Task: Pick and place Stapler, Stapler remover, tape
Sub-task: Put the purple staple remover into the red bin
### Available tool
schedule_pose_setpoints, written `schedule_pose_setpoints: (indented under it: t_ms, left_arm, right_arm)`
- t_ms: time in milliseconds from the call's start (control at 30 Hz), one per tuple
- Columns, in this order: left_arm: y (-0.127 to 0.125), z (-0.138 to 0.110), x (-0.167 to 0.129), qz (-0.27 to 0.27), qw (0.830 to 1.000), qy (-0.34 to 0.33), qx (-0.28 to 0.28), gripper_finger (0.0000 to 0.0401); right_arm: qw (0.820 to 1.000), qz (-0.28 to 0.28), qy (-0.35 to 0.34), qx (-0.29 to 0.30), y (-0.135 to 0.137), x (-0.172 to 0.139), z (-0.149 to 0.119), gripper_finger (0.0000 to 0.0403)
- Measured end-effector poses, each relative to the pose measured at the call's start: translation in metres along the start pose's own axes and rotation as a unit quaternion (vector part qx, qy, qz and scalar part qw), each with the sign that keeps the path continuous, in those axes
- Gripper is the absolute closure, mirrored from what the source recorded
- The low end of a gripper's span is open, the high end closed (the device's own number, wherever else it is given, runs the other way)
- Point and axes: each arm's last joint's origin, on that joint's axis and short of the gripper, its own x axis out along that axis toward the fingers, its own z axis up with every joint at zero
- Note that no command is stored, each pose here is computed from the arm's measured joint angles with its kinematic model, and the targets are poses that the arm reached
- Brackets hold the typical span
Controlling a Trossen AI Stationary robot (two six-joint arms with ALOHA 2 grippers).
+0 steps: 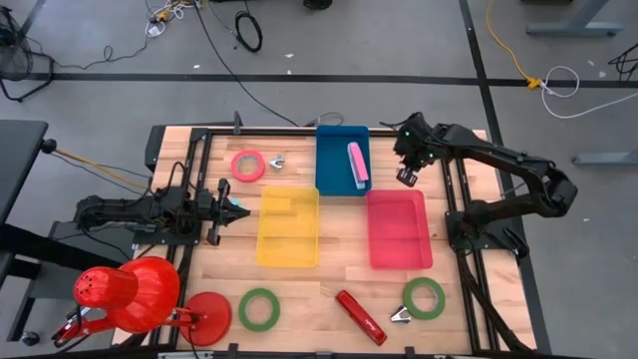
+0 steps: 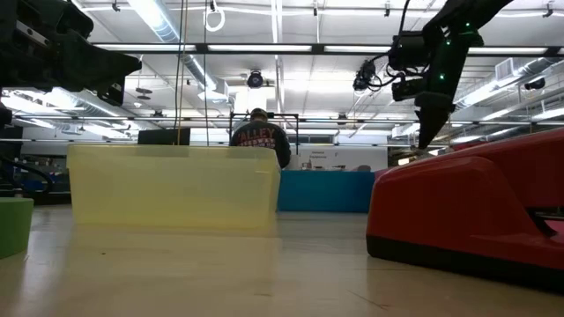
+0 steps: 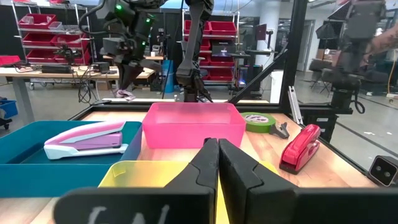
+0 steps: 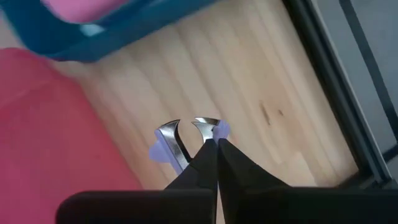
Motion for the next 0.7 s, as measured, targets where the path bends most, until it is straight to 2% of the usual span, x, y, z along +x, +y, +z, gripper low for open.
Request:
schedule_pose_setpoints:
  t_ms: [433,700]
  left_arm:
    - [0.0,0.0,0.0,0.0,1.0,0.0,0.0,0.0385]
    - [0.0,0.0,0.0,0.0,1.0,0.0,0.0,0.0385]
  right_arm:
    - [0.995,0.038,-0.022,-0.093,0.05,-0.016,0.001,0.0402]
    - [0.986,0.116,-0.026,-0.12,0.073,-0.021,-0.002,0.0402]
